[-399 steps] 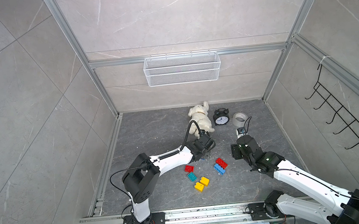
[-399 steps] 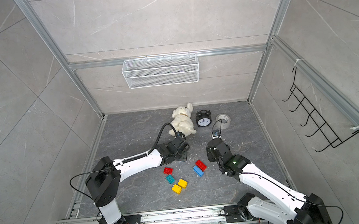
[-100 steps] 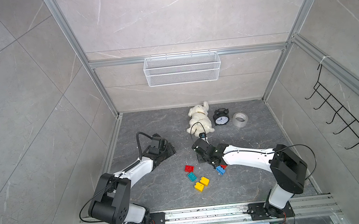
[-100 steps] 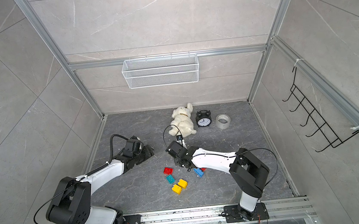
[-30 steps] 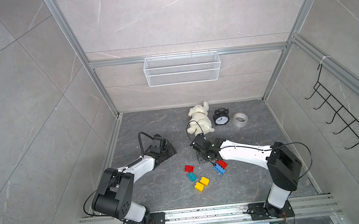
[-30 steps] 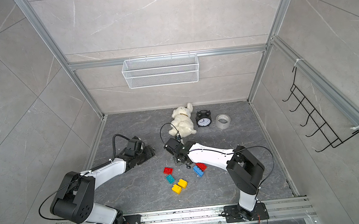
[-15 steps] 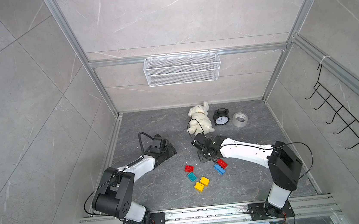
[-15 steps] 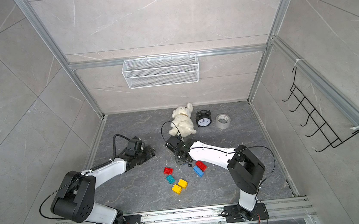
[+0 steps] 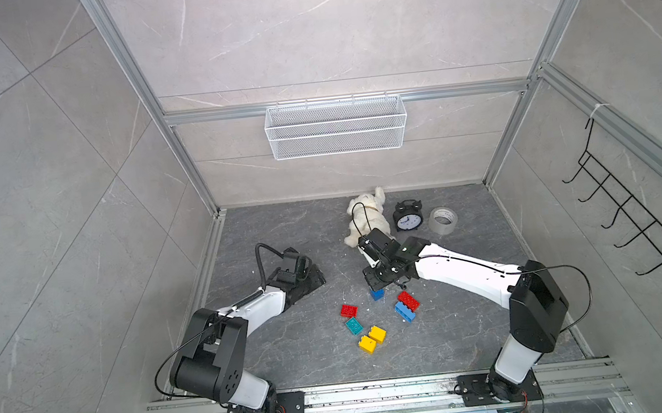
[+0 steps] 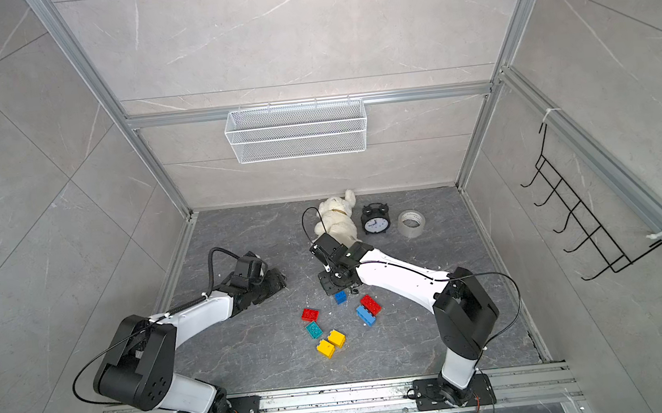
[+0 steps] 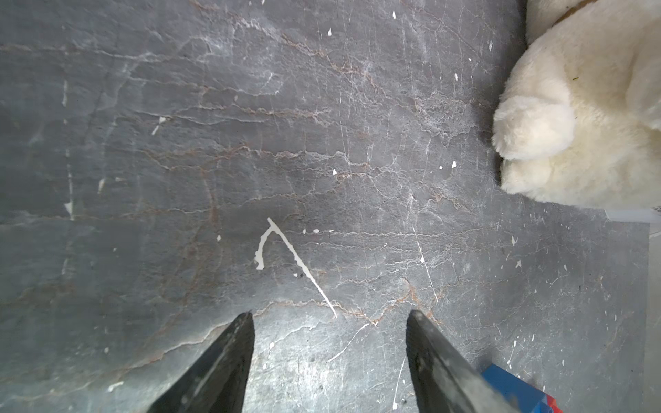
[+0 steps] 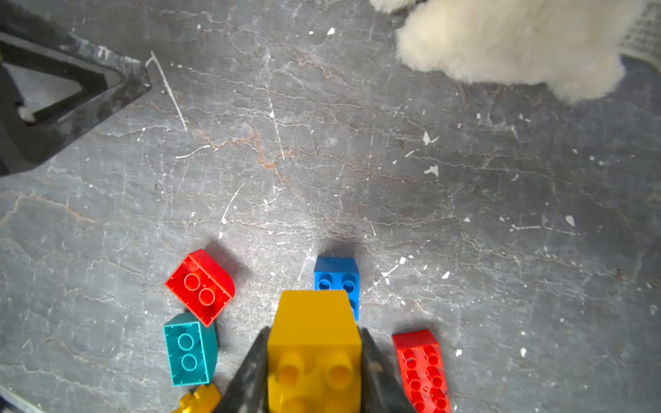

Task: Assemble the letter r with lego
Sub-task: Assemble the lego brick with the lego brick.

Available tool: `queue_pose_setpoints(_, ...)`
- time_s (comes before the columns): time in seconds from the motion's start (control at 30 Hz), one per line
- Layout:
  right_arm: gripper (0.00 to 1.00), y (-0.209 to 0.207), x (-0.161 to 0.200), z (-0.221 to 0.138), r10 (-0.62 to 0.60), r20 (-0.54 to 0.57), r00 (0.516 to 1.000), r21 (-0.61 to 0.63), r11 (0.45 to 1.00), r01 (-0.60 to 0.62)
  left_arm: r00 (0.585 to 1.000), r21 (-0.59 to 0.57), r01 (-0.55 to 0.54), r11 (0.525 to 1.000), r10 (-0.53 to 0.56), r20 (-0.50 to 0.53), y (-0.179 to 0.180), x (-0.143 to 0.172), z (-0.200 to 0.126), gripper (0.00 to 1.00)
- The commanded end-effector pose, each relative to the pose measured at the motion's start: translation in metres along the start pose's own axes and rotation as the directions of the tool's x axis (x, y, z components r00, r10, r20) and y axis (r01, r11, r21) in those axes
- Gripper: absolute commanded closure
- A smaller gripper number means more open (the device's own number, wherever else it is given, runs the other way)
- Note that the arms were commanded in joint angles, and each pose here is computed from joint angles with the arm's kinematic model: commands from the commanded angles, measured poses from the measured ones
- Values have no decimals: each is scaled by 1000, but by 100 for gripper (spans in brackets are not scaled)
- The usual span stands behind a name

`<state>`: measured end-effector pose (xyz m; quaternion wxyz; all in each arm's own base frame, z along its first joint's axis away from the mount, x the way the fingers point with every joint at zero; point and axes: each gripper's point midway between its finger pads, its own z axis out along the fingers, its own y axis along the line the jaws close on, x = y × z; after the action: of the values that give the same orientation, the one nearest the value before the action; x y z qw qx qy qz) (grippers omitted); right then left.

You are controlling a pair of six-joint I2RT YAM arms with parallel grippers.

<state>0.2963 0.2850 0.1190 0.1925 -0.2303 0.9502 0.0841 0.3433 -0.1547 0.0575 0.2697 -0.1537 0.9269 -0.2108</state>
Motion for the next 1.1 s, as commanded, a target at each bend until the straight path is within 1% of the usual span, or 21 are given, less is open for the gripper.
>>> queue_pose_setpoints(0.0,68,-3,4,-6,-30,-31,999,-14,999,30,999,36,7,999,-8,32,-13,-15,-5,30)
queue_pose_setpoints(0.07,68,-2,6,-3,-35,-48,998,-19,999,35,999,36,6,999,-8,34,-13,-15,-5,30)
queue_pose_setpoints(0.17,68,-9,10,5,-29,-82,996,20,999,30,999,37,6,999,-7,33,-13,-15,-5,30)
queue_pose_setpoints(0.3,68,-13,7,9,11,-77,997,53,999,-7,1000,36,6,999,-7,28,-13,-14,-4,30)
queue_pose_setpoints(0.47,68,-9,4,16,36,-72,997,38,999,-33,1000,36,9,999,-10,24,-13,-13,-3,30)
queue_pose_setpoints(0.87,68,-14,12,33,46,-98,994,66,997,-40,1000,42,7,999,-8,17,-14,-13,0,30)
queue_pose_setpoints(1.0,68,-15,12,35,41,-90,995,72,997,-35,1000,41,7,999,-7,15,-14,-13,0,30)
queue_pose_setpoints(1.07,68,-15,14,36,44,-105,994,73,997,-36,1000,41,7,999,-8,15,-14,-13,1,30)
